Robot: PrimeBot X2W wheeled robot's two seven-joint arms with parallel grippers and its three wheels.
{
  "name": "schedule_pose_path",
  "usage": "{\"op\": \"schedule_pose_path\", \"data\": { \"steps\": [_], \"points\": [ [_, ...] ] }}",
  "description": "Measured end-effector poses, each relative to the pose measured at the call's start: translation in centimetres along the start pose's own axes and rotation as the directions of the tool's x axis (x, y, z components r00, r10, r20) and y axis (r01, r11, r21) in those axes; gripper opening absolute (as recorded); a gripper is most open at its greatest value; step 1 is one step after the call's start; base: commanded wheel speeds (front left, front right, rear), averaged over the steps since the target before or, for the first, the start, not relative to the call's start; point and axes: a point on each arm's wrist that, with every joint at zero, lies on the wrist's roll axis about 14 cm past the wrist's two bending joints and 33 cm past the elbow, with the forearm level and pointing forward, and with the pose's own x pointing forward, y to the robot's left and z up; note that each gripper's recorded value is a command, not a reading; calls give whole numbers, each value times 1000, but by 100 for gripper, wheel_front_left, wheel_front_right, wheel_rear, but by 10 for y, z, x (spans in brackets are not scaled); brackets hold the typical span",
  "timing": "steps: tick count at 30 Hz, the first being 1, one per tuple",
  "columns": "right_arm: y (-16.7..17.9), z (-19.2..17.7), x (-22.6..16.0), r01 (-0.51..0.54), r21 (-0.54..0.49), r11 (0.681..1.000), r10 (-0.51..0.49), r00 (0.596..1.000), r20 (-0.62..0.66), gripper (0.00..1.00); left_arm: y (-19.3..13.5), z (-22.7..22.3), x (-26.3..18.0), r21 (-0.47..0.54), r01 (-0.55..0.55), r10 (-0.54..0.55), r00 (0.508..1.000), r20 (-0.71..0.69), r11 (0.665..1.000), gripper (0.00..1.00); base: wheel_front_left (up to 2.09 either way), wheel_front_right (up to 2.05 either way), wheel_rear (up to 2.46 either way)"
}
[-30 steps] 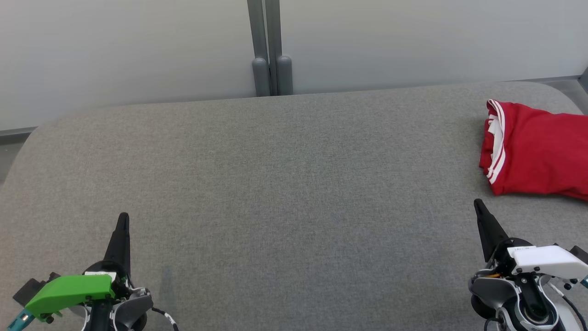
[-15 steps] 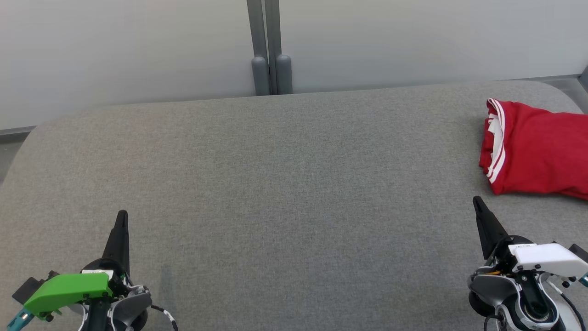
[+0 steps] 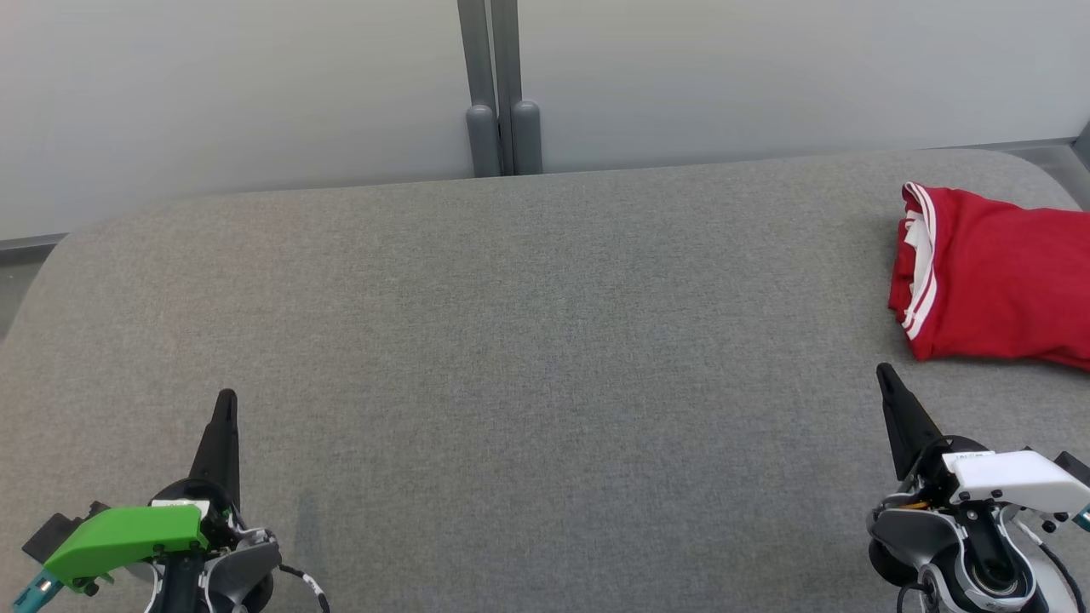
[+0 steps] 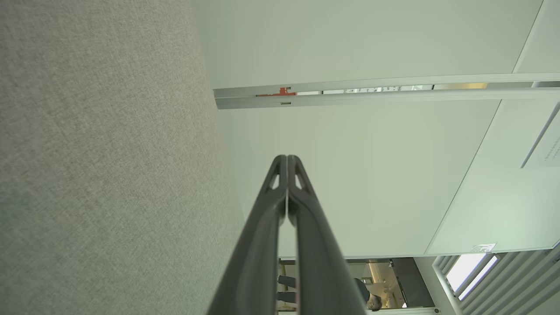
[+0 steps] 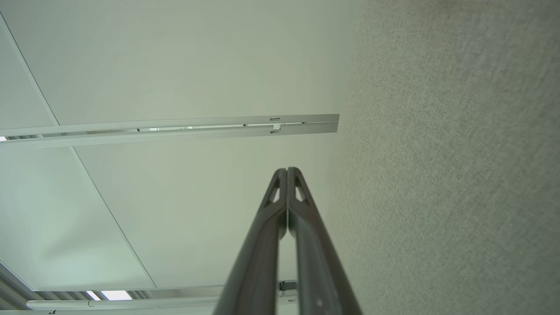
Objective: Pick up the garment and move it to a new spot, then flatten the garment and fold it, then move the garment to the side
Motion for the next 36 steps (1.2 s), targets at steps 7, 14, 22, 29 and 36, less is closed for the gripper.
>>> {"op": "schedule_pose_path", "data": {
  "steps": [7, 14, 22, 29, 36],
  "points": [
    [0, 0, 0, 0, 0, 1000, 0, 1000, 0, 0, 0, 0, 0, 0, 0, 0, 1000, 1, 1000, 0, 0, 0, 0],
    [0, 0, 0, 0, 0, 1000, 0, 1000, 0, 0, 0, 0, 0, -1, 0, 0, 1000, -1, 1000, 0, 0, 0, 0],
    [0, 0, 0, 0, 0, 1000, 0, 1000, 0, 0, 0, 0, 0, -2, 0, 0, 1000, 0, 1000, 0, 0, 0, 0],
    [0, 0, 0, 0, 0, 1000, 0, 1000, 0, 0, 0, 0, 0, -2, 0, 0, 1000, 0, 1000, 0, 0, 0, 0],
    [0, 0, 0, 0, 0, 1000, 0, 1000, 0, 0, 0, 0, 0, -2, 0, 0, 1000, 0, 1000, 0, 0, 0, 0]
  ]
}}
